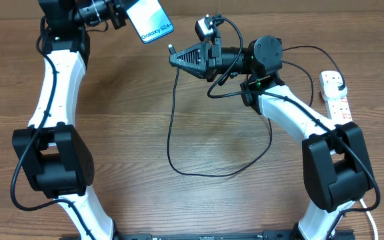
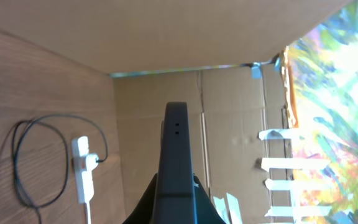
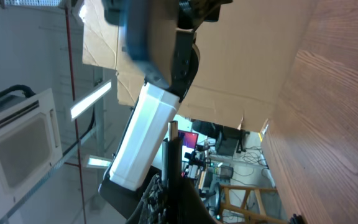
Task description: Plug charger to phone and switch on socket
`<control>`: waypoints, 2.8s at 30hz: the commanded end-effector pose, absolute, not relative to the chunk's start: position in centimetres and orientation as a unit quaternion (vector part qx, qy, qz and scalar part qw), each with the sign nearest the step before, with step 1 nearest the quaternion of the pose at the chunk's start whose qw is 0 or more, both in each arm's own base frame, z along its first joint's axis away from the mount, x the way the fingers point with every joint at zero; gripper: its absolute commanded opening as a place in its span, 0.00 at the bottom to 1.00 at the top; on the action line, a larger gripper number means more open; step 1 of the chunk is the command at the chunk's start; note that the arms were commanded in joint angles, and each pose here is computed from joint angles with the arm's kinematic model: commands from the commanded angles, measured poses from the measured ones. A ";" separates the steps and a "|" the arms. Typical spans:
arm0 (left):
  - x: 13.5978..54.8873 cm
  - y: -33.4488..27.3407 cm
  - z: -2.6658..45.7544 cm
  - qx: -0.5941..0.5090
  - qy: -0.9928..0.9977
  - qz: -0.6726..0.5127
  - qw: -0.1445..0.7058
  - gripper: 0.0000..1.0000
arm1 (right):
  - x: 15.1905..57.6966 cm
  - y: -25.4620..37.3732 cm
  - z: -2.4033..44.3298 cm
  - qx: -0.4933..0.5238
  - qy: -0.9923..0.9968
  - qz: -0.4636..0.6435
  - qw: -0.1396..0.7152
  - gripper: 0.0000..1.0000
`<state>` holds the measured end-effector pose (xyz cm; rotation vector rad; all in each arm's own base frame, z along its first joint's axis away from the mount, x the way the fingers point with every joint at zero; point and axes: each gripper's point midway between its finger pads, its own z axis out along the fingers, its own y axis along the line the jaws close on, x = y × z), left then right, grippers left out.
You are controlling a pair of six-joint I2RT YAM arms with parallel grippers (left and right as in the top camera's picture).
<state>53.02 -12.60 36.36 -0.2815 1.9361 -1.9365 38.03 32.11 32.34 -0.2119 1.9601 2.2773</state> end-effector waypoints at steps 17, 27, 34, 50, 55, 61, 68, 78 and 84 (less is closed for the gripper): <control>51.6 -14.6 38.4 -0.071 0.686 -0.701 0.181 0.04 | 37.2 31.8 35.4 -0.102 0.624 0.768 0.104 0.04; 51.5 -14.7 38.3 -0.062 0.687 -0.700 0.185 0.04 | 37.2 31.6 36.1 -0.108 0.614 0.773 0.122 0.04; 51.6 -14.6 38.3 -0.073 0.686 -0.702 0.178 0.04 | 37.4 31.6 36.2 -0.103 0.612 0.774 0.125 0.04; 51.7 -14.9 38.4 -0.076 0.685 -0.703 0.178 0.04 | 37.5 31.6 36.2 -0.101 0.611 0.775 0.127 0.04; 51.6 -15.4 38.4 -0.073 0.685 -0.703 0.177 0.04 | 37.5 31.6 36.2 -0.101 0.611 0.775 0.127 0.04; 51.6 -15.4 38.4 -0.073 0.685 -0.703 0.177 0.04 | 37.5 31.6 36.2 -0.101 0.611 0.775 0.127 0.04; 51.7 -15.3 38.4 -0.078 0.684 -0.703 0.178 0.04 | 37.5 31.6 36.2 -0.099 0.612 0.775 0.127 0.04; 51.9 -15.8 38.5 -0.081 0.683 -0.703 0.181 0.04 | 37.5 31.6 36.2 -0.099 0.612 0.775 0.127 0.04; 51.8 -15.9 38.5 -0.085 0.682 -0.705 0.175 0.04 | 37.6 31.6 36.2 -0.100 0.611 0.775 0.128 0.04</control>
